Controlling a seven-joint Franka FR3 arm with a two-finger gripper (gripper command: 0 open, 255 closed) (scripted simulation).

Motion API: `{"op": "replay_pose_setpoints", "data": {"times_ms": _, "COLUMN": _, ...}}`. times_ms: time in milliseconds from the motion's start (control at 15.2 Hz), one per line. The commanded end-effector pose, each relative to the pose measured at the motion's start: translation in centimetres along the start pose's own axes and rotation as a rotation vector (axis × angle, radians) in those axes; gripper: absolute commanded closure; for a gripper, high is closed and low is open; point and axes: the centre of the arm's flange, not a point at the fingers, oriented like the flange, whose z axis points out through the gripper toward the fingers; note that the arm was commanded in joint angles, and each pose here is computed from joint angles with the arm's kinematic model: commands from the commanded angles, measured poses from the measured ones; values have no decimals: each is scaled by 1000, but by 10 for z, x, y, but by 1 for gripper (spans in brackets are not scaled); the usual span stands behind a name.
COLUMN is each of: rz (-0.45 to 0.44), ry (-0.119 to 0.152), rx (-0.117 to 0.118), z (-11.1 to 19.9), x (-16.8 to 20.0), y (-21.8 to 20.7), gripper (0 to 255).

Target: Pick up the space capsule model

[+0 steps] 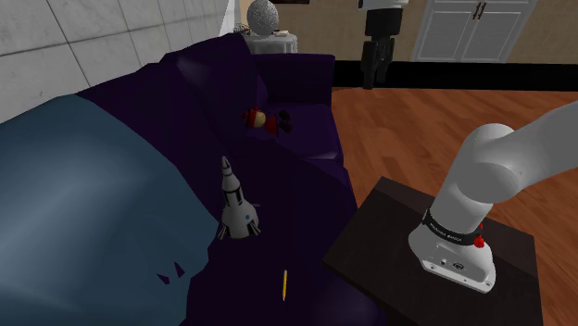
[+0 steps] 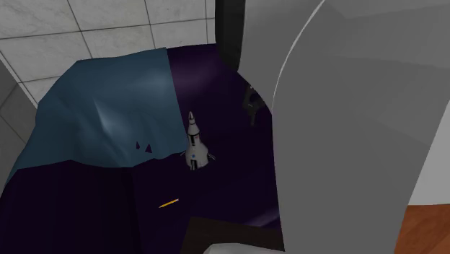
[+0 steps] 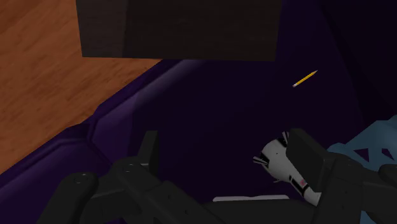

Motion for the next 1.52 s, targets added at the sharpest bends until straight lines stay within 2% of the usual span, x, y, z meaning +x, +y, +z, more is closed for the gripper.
{"op": "replay_pose_setpoints", "data": {"times_ms": 0, "rz": 0, "ry": 0, "rx": 0, "z": 0, "x": 0, "y": 0, "gripper": 0}}
{"op": "replay_pose_setpoints", "data": {"times_ms": 1452, "rz": -14, "ry": 278, "rx": -116, "z": 112, "x": 147, "y": -211, "gripper": 0}}
